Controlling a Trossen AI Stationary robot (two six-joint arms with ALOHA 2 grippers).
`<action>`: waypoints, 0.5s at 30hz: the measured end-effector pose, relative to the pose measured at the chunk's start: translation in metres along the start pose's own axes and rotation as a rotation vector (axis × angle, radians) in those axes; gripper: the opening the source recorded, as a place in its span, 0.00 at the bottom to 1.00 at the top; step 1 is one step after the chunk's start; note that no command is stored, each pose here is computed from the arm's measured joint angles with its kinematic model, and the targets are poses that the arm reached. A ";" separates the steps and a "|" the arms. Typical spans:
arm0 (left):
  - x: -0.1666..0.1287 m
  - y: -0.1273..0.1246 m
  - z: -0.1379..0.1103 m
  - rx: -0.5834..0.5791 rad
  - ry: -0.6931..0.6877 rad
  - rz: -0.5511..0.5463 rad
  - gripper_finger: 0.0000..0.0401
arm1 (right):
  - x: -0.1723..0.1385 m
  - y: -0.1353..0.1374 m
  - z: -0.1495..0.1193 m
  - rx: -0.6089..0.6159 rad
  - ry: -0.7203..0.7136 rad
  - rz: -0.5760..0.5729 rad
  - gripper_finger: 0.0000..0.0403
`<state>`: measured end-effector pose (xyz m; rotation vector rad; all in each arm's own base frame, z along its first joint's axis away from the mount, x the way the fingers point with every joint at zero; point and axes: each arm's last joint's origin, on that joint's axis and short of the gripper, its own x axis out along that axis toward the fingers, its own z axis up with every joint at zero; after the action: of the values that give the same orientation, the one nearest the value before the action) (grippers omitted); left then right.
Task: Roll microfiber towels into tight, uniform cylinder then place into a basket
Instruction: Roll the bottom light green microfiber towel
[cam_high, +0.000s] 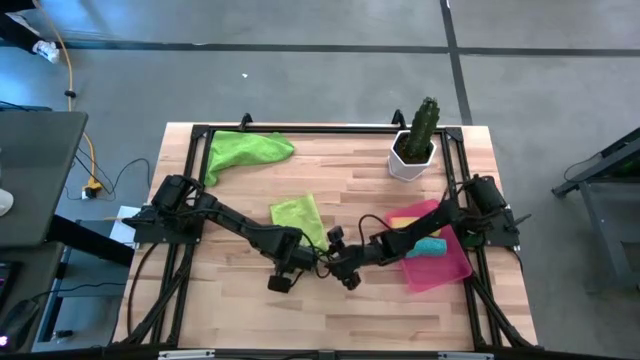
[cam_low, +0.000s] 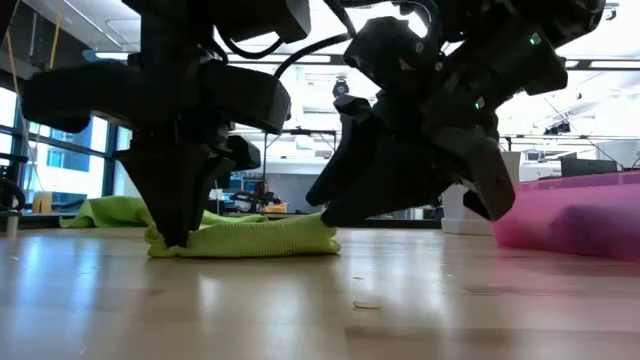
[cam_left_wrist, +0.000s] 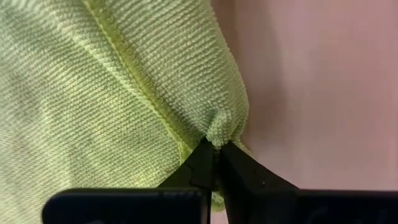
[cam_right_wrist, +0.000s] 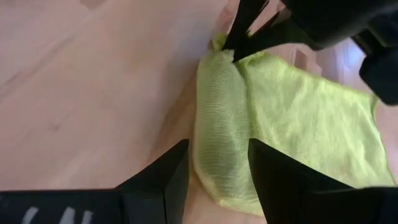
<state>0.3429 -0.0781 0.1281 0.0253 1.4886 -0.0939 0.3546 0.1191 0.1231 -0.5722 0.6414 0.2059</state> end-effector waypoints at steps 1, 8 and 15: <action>0.000 0.000 0.000 0.001 -0.002 -0.013 0.02 | 0.002 0.001 -0.001 -0.003 -0.004 0.000 0.39; 0.000 -0.003 0.001 0.020 -0.001 -0.093 0.02 | 0.014 0.009 -0.008 -0.048 0.006 0.004 0.38; 0.000 0.001 0.002 0.016 0.000 -0.130 0.02 | 0.021 0.011 -0.013 0.029 0.008 0.041 0.23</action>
<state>0.3445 -0.0775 0.1283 -0.0587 1.4889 -0.2103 0.3601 0.1209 0.0967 -0.5329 0.6635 0.2329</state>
